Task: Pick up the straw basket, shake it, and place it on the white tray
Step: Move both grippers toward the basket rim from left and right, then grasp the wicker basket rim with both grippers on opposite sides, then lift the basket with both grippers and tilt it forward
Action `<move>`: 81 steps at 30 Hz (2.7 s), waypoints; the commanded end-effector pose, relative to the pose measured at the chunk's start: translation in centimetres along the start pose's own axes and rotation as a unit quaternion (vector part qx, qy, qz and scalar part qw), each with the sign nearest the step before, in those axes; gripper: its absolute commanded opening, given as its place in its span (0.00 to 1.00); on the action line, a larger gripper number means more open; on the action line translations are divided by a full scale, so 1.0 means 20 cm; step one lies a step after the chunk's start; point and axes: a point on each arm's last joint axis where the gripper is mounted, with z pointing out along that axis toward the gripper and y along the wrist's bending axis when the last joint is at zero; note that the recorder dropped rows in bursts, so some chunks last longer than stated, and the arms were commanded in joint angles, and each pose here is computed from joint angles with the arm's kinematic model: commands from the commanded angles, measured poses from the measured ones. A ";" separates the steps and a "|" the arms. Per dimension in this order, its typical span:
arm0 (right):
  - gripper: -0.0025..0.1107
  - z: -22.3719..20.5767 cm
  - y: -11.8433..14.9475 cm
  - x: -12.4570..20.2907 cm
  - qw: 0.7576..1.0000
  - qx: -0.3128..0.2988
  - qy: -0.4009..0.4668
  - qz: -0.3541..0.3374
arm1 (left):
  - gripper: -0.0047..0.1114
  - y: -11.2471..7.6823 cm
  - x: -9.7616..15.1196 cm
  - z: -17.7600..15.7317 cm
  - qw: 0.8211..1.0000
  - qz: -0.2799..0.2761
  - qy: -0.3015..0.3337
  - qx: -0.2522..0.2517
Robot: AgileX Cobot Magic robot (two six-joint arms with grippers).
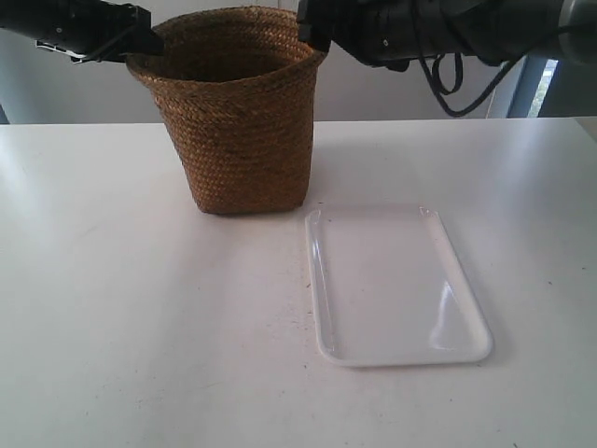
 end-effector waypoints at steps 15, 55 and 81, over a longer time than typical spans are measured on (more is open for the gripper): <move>0.69 0.20 -0.01 -0.03 0.998 0.006 -0.053 0.038 | 0.61 0.03 0.04 0.09 1.000 -0.013 0.004 -0.002; 0.02 0.24 0.00 0.05 0.999 -0.019 0.019 -0.026 | 0.04 0.03 0.15 0.15 0.996 -0.027 0.079 0.038; 0.02 -0.32 0.14 0.08 0.983 -0.014 0.053 -0.178 | 0.04 -0.38 0.28 -0.35 0.998 0.069 -0.010 -0.004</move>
